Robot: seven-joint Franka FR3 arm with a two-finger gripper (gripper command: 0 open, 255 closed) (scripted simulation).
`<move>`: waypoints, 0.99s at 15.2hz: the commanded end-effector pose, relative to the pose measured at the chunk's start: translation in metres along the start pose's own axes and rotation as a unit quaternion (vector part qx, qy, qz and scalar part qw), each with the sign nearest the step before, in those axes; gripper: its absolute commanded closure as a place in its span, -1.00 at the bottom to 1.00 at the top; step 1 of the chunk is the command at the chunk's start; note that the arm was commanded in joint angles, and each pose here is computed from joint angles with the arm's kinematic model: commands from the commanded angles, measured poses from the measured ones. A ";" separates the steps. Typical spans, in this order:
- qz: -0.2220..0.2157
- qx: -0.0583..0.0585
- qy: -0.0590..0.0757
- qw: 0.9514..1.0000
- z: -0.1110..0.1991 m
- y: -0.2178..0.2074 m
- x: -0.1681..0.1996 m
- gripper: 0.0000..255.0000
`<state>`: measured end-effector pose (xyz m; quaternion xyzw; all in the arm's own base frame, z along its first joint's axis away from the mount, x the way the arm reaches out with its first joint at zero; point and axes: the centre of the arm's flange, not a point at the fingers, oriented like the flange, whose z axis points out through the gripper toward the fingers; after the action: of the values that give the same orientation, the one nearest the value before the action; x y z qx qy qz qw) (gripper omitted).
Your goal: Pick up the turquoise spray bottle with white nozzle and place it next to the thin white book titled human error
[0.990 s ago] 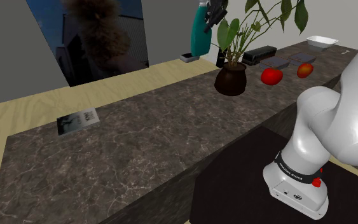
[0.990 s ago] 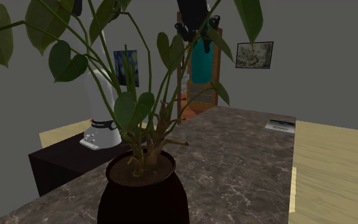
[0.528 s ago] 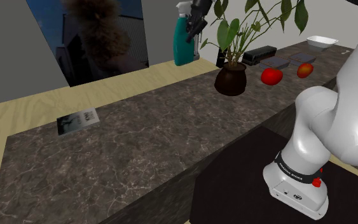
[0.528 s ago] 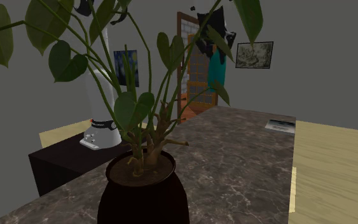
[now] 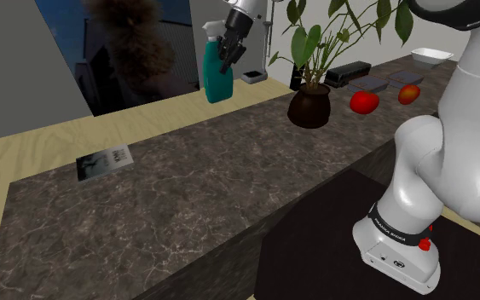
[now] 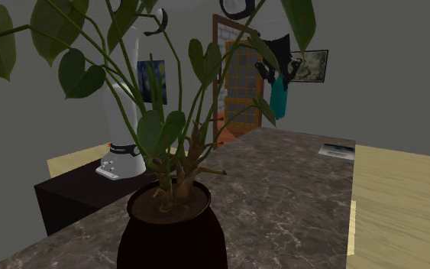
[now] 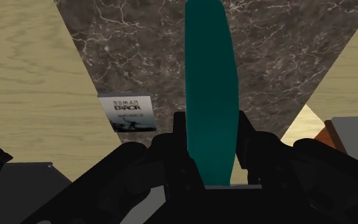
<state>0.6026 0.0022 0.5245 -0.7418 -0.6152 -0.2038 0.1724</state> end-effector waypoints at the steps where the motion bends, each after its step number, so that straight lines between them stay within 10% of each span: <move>1: 0.001 0.000 0.001 1.000 0.022 0.004 0.014 1.00; 15: 0.001 0.000 0.001 1.000 0.171 0.052 0.113 1.00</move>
<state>0.6817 0.1636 0.4433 -0.7420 -0.6149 -0.2040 0.1722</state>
